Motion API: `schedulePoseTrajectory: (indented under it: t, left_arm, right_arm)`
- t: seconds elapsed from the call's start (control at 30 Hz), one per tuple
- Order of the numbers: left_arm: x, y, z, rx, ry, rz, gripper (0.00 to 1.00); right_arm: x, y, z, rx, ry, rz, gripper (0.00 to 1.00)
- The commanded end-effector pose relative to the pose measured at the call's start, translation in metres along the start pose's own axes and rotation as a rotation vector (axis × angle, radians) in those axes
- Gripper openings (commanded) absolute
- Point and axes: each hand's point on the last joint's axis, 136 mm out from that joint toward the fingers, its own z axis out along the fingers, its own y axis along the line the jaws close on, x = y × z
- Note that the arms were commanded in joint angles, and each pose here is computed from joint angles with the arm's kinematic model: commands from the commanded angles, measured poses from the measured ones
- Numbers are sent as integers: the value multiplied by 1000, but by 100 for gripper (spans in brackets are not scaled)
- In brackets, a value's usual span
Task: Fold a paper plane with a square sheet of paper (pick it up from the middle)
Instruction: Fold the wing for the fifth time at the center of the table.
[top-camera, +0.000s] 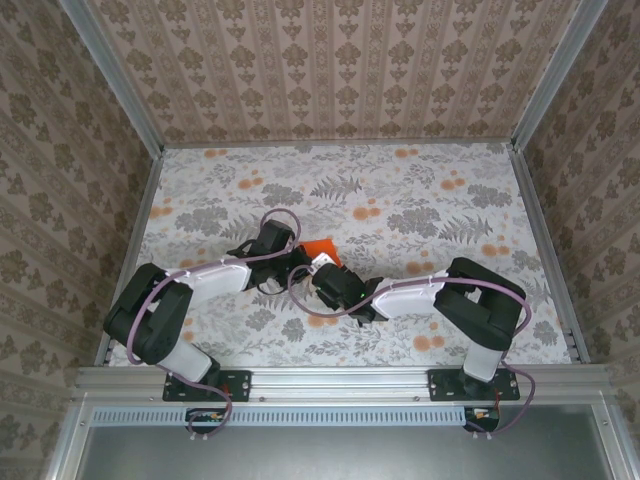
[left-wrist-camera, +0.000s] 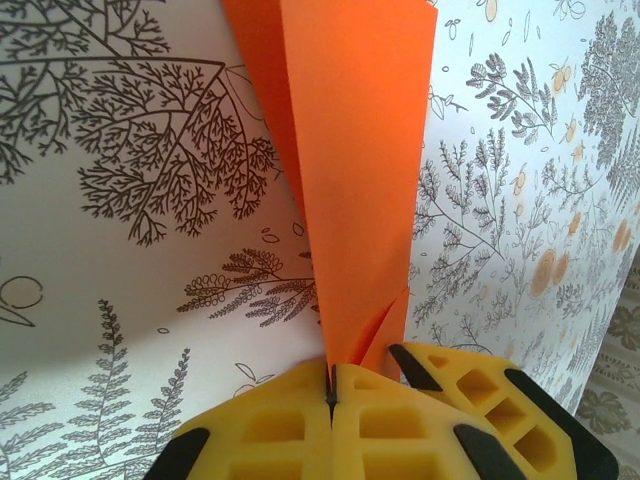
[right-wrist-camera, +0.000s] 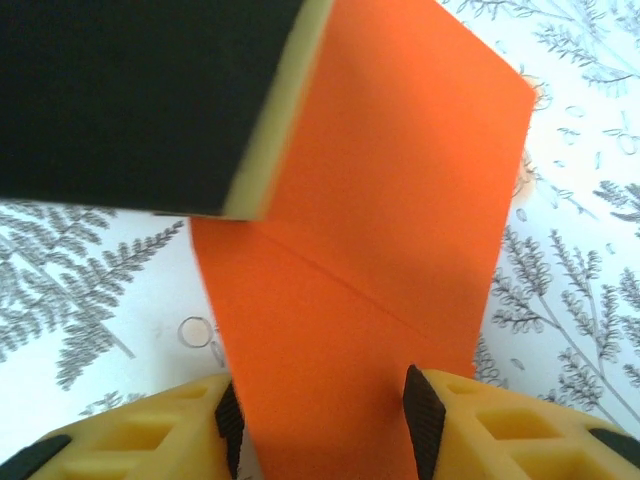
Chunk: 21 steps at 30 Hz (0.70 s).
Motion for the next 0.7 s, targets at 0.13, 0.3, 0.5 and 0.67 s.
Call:
schedulePoseTrajectory:
  t: [0.13, 0.3, 0.5, 0.67]
  left_arm:
    - [2, -10, -8, 11, 9, 6, 5]
    - [-2, -10, -12, 9, 0, 9, 9]
    - [-18, -5, -31, -3, -43, 5, 33]
    - [-37, 11, -58, -39, -110, -5, 50]
  right_arm:
    - [-12, -8, 5, 72, -32, -14, 35]
    - [-12, -3, 2, 34, -36, -8, 23]
    - [-14, 6, 0, -46, -36, 31, 9]
    - [-17, 8, -1, -154, -21, 138, 4]
